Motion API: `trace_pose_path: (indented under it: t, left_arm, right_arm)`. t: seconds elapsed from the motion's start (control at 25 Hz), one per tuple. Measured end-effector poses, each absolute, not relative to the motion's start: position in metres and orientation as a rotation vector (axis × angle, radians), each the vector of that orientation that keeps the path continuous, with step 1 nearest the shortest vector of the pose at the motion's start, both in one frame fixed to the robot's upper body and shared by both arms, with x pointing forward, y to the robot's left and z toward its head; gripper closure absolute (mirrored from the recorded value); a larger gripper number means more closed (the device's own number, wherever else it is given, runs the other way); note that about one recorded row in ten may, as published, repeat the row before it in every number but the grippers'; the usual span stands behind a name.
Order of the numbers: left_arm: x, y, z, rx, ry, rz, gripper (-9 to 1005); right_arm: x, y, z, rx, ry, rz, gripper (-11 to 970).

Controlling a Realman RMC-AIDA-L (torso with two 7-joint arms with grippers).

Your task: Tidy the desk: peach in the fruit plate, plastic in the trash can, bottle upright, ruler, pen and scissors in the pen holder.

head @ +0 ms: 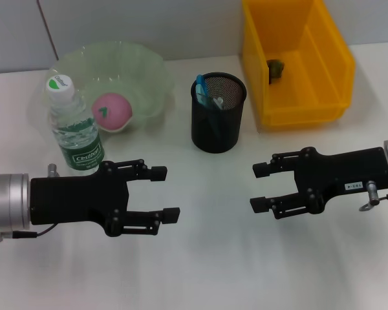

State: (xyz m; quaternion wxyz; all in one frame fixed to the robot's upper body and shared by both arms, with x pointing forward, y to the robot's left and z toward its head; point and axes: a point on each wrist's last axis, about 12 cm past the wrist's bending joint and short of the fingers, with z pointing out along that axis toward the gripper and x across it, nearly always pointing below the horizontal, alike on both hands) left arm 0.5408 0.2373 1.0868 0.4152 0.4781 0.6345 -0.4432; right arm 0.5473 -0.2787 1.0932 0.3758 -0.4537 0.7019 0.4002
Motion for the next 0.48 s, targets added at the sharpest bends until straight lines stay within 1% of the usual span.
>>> trace_pose_path:
  t: [0.48]
  left_arm:
    - [0.5403,0.2343,1.0859,1.206,1.590,-1.116,191]
  right_arm:
    - [0.5479,-0.2769,1.0934,-1.167,1.780,1.018,208]
